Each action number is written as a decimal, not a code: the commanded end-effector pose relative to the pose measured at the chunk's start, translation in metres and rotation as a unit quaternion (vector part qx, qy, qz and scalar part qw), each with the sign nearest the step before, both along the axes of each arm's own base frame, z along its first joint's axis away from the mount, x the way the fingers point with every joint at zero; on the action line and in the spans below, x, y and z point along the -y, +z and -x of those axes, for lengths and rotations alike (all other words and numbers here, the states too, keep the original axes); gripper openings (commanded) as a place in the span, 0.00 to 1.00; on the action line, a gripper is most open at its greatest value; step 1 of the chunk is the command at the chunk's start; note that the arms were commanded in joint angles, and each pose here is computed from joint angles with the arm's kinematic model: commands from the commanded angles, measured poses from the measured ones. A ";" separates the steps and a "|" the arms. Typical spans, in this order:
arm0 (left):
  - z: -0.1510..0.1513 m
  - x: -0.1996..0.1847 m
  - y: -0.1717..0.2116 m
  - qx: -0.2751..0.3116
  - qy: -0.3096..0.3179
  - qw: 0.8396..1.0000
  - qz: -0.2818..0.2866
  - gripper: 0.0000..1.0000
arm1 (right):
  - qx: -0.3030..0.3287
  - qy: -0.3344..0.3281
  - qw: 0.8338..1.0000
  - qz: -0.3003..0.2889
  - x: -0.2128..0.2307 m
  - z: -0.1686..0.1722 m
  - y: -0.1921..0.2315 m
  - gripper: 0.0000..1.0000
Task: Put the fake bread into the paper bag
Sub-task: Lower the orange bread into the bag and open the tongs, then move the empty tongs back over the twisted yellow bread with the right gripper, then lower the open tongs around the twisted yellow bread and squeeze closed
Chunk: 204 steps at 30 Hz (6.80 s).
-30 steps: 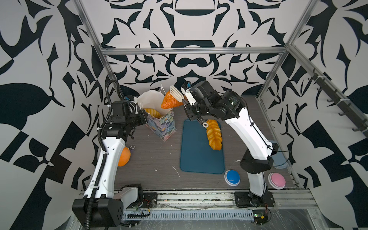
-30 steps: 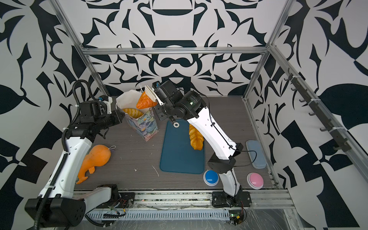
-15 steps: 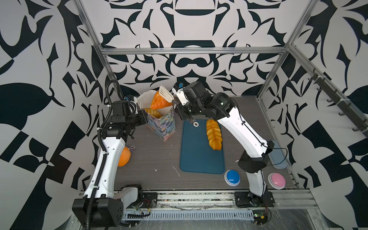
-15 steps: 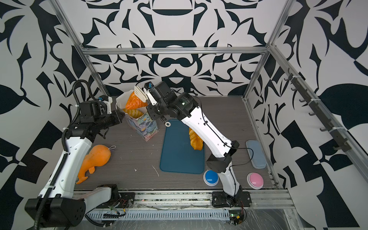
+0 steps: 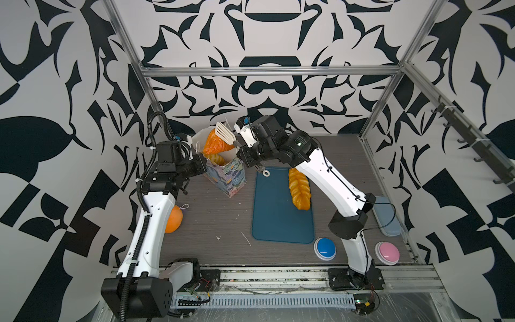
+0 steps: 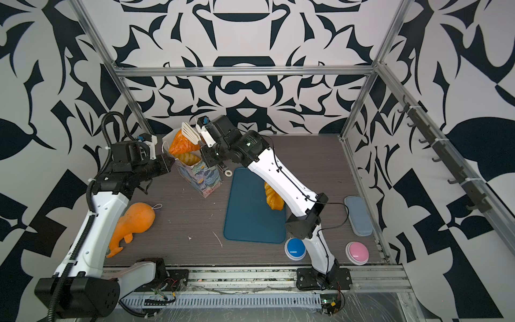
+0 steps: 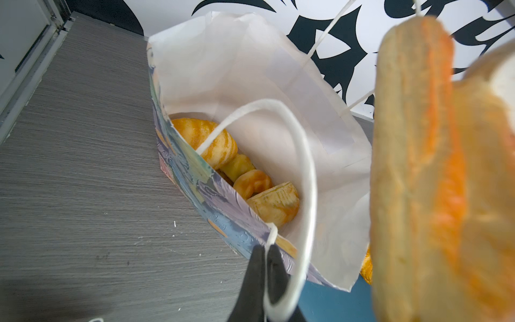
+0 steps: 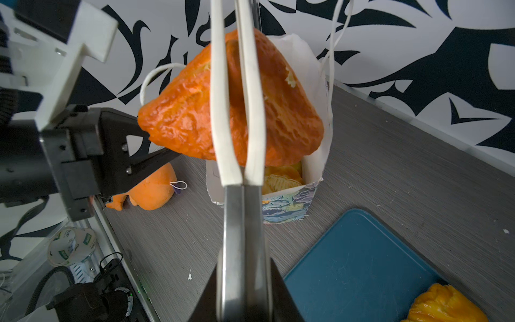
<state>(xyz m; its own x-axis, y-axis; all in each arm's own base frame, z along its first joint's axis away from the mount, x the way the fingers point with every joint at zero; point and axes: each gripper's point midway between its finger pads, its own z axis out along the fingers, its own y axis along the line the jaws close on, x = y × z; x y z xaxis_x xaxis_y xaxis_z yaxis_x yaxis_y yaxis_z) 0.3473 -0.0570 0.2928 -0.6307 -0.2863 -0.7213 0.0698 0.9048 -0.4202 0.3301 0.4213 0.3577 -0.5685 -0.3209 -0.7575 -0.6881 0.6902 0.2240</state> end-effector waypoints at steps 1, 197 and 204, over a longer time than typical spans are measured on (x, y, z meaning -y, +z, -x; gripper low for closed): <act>0.002 -0.002 -0.007 -0.011 0.002 1.000 -0.001 0.00 | 0.021 -0.005 0.998 -0.055 -0.002 -0.013 0.027 0.24; 0.002 0.003 -0.005 -0.010 -0.008 1.000 0.013 0.00 | -0.305 -0.293 0.903 0.068 0.293 0.032 -0.250 0.39; 0.002 0.003 -0.006 -0.011 -0.007 1.000 0.013 0.00 | -0.295 -0.293 0.907 0.061 0.292 0.030 -0.243 0.35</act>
<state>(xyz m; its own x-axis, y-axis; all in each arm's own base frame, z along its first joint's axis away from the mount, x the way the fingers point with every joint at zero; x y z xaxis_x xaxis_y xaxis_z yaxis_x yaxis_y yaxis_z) 0.3469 -0.0579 0.2934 -0.6333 -0.2909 -0.7171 0.0764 0.8986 -0.4320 0.2914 0.1255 0.0928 -0.9794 0.0987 -0.1760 0.0426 0.9537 0.2976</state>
